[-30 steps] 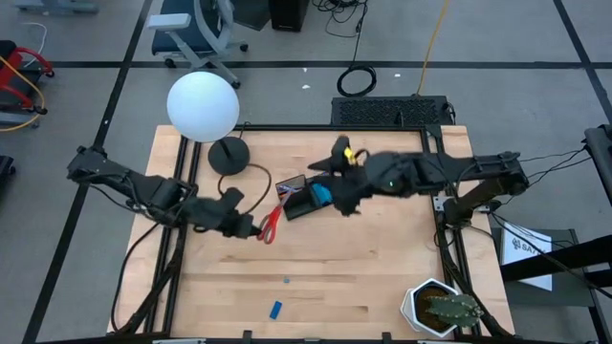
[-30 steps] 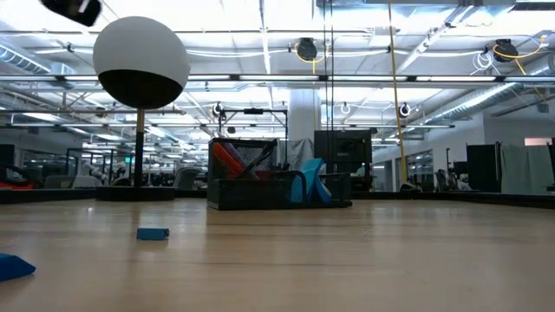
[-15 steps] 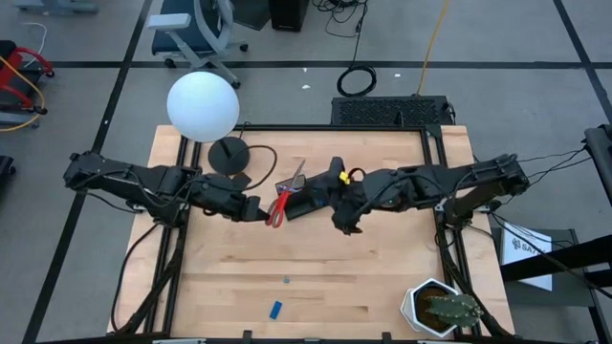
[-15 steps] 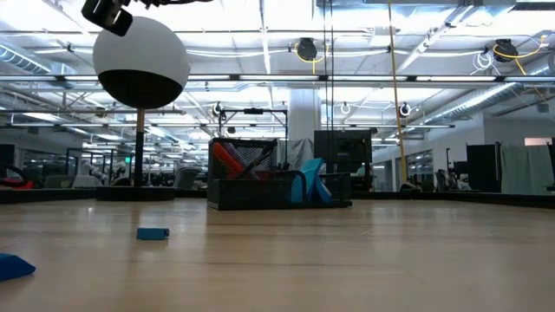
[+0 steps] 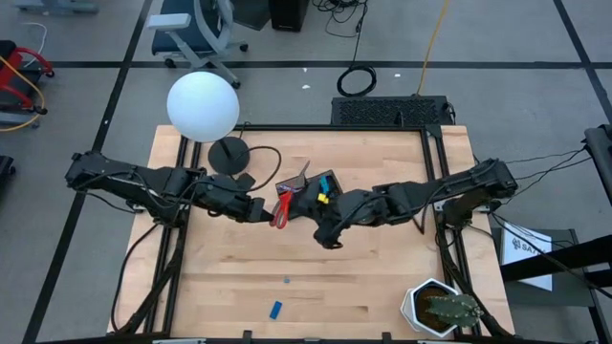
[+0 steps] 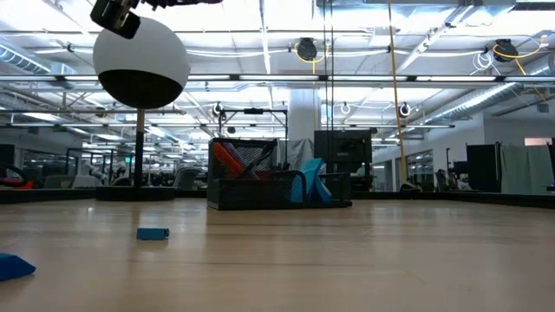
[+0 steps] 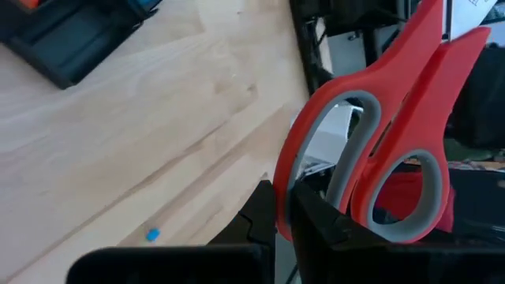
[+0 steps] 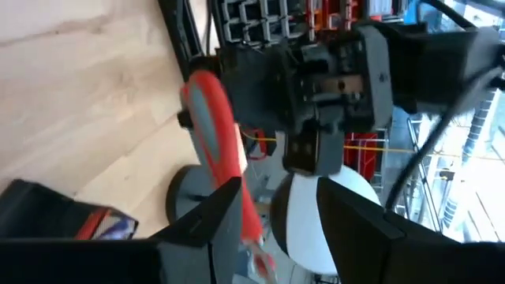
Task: Pick and place office supplies into organizer
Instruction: Put the orange scissors into the desk organizer
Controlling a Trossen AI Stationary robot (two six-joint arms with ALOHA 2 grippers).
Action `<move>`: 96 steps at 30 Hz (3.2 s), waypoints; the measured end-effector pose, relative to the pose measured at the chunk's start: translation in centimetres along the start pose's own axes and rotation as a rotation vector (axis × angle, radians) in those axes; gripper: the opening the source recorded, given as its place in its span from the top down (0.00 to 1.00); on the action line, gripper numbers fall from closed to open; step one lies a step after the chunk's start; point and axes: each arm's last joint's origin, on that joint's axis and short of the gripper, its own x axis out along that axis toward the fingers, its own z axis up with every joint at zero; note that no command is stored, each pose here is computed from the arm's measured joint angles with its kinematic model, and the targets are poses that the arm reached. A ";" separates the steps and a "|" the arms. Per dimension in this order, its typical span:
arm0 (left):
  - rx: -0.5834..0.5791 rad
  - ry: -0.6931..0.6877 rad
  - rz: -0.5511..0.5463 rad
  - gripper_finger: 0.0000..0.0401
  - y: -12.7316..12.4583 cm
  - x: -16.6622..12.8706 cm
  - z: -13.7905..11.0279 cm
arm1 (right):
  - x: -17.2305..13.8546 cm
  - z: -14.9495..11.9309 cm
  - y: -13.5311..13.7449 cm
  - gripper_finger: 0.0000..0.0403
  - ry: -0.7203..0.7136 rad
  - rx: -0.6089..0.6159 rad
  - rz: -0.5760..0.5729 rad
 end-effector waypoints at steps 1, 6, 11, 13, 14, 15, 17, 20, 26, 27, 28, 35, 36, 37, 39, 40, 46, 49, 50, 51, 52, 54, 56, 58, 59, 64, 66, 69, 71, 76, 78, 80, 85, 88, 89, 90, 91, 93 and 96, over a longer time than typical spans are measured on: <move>0.000 0.003 0.000 0.95 0.0 0.1 0.0 | 0.3 0.1 0.2 0.62 -0.008 -0.003 0.006; 0.002 0.028 -0.015 0.95 -0.2 0.5 -0.2 | 1.6 0.2 1.2 0.62 0.003 -0.036 0.042; 0.001 0.032 -0.013 0.95 -0.2 0.8 -0.2 | 2.3 -0.4 1.5 0.62 -0.019 -0.016 0.072; 0.004 0.033 -0.023 0.95 -0.3 0.7 -0.3 | 2.4 -0.6 1.3 0.62 -0.048 0.006 0.073; 0.004 0.033 -0.022 0.95 -0.3 0.7 -0.3 | 2.5 -0.7 1.2 0.62 -0.058 0.011 0.076; 0.005 0.032 -0.024 0.95 -0.3 0.7 -0.3 | 2.6 -0.9 1.2 0.62 -0.057 0.014 0.076; 0.006 0.031 -0.030 0.95 -0.4 0.7 -0.3 | 2.7 -1.2 1.1 0.62 -0.049 0.017 0.076; 0.009 0.027 -0.035 0.95 -0.4 0.7 -0.3 | 2.8 -1.5 1.0 0.62 -0.066 0.035 0.082; 0.014 0.024 -0.026 0.95 -0.4 1.2 -0.2 | 3.2 -1.9 1.2 0.70 -0.072 0.039 0.100; 0.015 0.027 -0.024 0.95 -0.3 1.2 -0.2 | 3.4 -1.9 1.3 0.74 -0.070 0.037 0.103; 0.015 0.028 -0.022 0.95 -0.3 1.2 -0.3 | 3.5 -1.9 1.4 0.77 -0.068 0.032 0.111; 0.025 0.040 0.016 0.95 0.1 1.5 -0.3 | 4.2 -1.4 2.9 0.93 -0.038 -0.038 0.176; 0.027 0.042 0.020 0.93 0.2 1.4 -0.3 | 4.2 -1.3 2.9 0.93 -0.029 -0.022 0.172; 0.029 0.044 0.023 0.91 0.2 1.3 -0.3 | 4.3 -1.3 2.9 0.93 -0.028 -0.002 0.173; 0.035 0.044 0.021 0.84 0.2 1.3 -0.4 | 4.2 -1.4 2.9 0.93 -0.024 0.028 0.180; 0.036 0.040 0.019 0.80 0.1 1.3 -0.4 | 4.2 -1.4 2.9 0.93 -0.023 0.039 0.179; 0.077 0.023 0.011 0.66 0.0 0.9 -0.3 | 3.8 -1.7 2.4 0.93 0.002 0.096 0.157; 0.092 -0.018 0.032 0.62 0.2 0.2 -0.2 | 3.7 -1.9 2.3 0.93 0.017 0.175 0.160; 0.093 -0.040 0.046 0.62 0.4 -0.2 -0.1 | 3.7 -2.1 2.2 0.93 0.022 0.205 0.156; 0.093 -0.064 0.057 0.62 0.5 -0.6 0.0 | 3.7 -2.2 2.1 0.93 0.026 0.238 0.152; 0.095 -0.086 0.062 0.62 0.5 -1.1 0.0 | 3.5 -2.4 1.9 0.93 0.032 0.277 0.148; 0.108 -0.130 0.077 0.61 0.8 -2.3 0.2 | 3.5 -2.9 1.6 0.93 0.046 0.372 0.133; 0.121 -0.184 0.084 0.61 1.0 -3.5 0.3 | 3.2 -3.5 0.9 0.93 0.055 0.482 0.103; 0.124 -0.237 0.087 0.61 1.3 -4.7 0.5 | 3.3 -4.3 0.5 0.93 0.072 0.600 0.079; 0.133 -0.258 0.094 0.61 1.4 -5.3 0.5 | 3.3 -4.7 0.2 0.93 0.075 0.664 0.059; 0.168 -0.387 0.094 0.61 1.7 -7.3 0.9 | 3.7 -6.9 -1.3 0.93 0.045 0.976 -0.026; 0.185 -0.426 0.088 0.61 1.7 -7.8 1.0 | 3.9 -7.8 -2.1 0.93 -0.005 1.098 -0.067; 0.203 -0.473 0.097 0.61 1.7 -8.1 1.1 | 4.4 -9.2 -2.9 0.93 -0.087 1.243 -0.157; 0.211 -0.494 0.104 0.61 1.7 -8.2 1.2 | 4.9 -10.3 -2.9 0.93 -0.136 1.326 -0.210; 0.269 -0.509 0.118 0.61 1.7 -8.2 1.2 | 5.9 -13.5 -1.1 0.93 -0.313 1.533 -0.314; 0.283 -0.509 0.121 0.61 1.7 -8.2 1.2 | 6.1 -14.7 0.4 0.93 -0.372 1.616 -0.359; 0.301 -0.508 0.126 0.61 1.7 -8.2 1.2 | 6.1 -15.8 2.0 0.93 -0.439 1.681 -0.383; 0.319 -0.509 0.132 0.61 1.7 -8.2 1.2 | 6.2 -18.0 6.5 0.93 -0.500 1.814 -0.427; 0.320 -0.509 0.133 0.61 1.7 -8.2 1.2 | 7.1 -19.0 8.2 0.93 -0.545 1.878 -0.445; 0.321 -0.509 0.133 0.61 1.7 -8.2 1.2 | 7.5 -19.2 8.5 0.93 -0.568 1.890 -0.443; 0.323 -0.509 0.134 0.61 1.7 -8.2 1.2 | 8.0 -19.5 8.9 0.93 -0.583 1.903 -0.437; 0.324 -0.509 0.134 0.61 1.7 -8.2 1.2 | 8.6 -19.6 9.1 0.93 -0.597 1.915 -0.440; 0.324 -0.506 0.133 0.61 1.7 -8.2 1.2 | 9.8 -19.9 9.6 0.93 -0.614 1.927 -0.441; 0.324 -0.500 0.130 0.61 1.7 -8.2 1.2 | 11.1 -20.0 9.4 0.93 -0.664 1.915 -0.428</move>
